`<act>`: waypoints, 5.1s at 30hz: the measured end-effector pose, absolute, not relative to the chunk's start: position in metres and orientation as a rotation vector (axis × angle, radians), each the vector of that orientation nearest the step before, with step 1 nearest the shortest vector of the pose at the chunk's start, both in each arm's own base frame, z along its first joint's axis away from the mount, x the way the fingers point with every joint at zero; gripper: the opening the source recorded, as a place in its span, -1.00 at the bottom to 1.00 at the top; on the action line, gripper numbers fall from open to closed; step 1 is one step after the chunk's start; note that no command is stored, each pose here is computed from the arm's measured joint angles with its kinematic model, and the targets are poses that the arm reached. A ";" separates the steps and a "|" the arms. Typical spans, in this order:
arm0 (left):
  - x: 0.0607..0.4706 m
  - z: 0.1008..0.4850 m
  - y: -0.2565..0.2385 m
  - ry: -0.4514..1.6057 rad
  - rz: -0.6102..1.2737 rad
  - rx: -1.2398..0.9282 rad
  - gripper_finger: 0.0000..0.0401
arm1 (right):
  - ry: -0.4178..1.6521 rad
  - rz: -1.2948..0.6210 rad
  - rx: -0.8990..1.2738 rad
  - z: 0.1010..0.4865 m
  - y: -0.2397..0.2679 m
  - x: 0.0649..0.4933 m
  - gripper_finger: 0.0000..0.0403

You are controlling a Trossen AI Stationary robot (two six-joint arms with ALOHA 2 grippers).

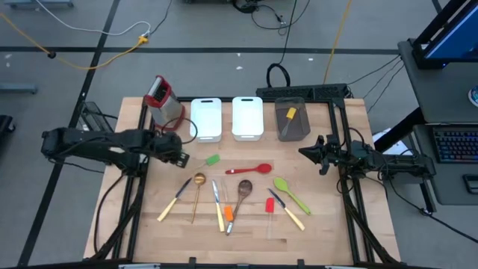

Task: Pick & Place Kitchen Items
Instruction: Put the green silicone spatula into the black bin

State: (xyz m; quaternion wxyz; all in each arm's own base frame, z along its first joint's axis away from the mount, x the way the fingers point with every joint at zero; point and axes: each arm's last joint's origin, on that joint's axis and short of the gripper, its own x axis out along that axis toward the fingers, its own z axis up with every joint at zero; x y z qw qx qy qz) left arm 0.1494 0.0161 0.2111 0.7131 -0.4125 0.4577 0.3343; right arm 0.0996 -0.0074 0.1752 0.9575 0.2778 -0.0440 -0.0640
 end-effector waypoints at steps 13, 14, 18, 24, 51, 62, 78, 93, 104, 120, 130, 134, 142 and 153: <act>0.187 0.309 0.011 0.402 0.037 -0.932 -0.90 | -0.089 -0.130 0.553 0.175 -0.007 0.100 -1.00; 0.189 0.314 0.011 0.351 0.017 -0.918 -0.90 | -0.089 -0.130 0.553 0.175 -0.007 0.100 -1.00; 0.197 0.331 0.013 0.154 -0.033 -0.841 -0.90 | -0.089 -0.131 0.554 0.175 -0.007 0.100 -1.00; 0.212 0.346 0.016 -0.072 -0.066 -0.756 -0.90 | -0.094 -0.128 0.617 0.175 -0.007 0.100 -1.00; 0.297 0.300 0.027 -0.306 0.071 -0.768 -0.90 | -0.373 0.034 0.645 0.206 -0.006 0.109 -0.77; 0.328 0.308 0.021 -0.318 0.095 -0.733 -0.90 | -0.254 0.059 0.612 0.219 -0.005 0.142 -0.40; 0.341 0.318 0.022 -0.280 0.072 -0.687 -0.90 | -0.160 0.108 0.468 0.268 -0.006 0.218 0.21; 0.342 0.317 0.016 -0.257 0.031 -0.657 -0.90 | -0.201 0.122 0.553 0.270 -0.009 0.264 0.43; 0.343 0.314 0.015 -0.224 0.038 -0.649 -0.90 | -0.171 0.176 0.592 0.269 -0.008 0.285 0.43; 0.343 0.313 0.014 -0.203 0.029 -0.628 -0.90 | -0.186 0.185 0.590 0.273 -0.008 0.285 0.43; 0.343 0.312 0.013 -0.198 0.029 -0.627 -0.90 | -0.188 0.207 0.586 0.273 -0.008 0.285 0.43; 0.343 0.313 0.010 -0.209 0.038 -0.630 -0.90 | -0.188 0.206 0.586 0.273 -0.008 0.285 0.43; 0.343 0.313 0.008 -0.214 0.054 -0.632 -0.90 | -0.192 0.179 0.590 0.273 -0.009 0.285 0.43; 0.342 0.314 0.006 -0.225 0.052 -0.617 -0.90 | -0.171 0.178 0.636 0.270 -0.010 0.304 0.41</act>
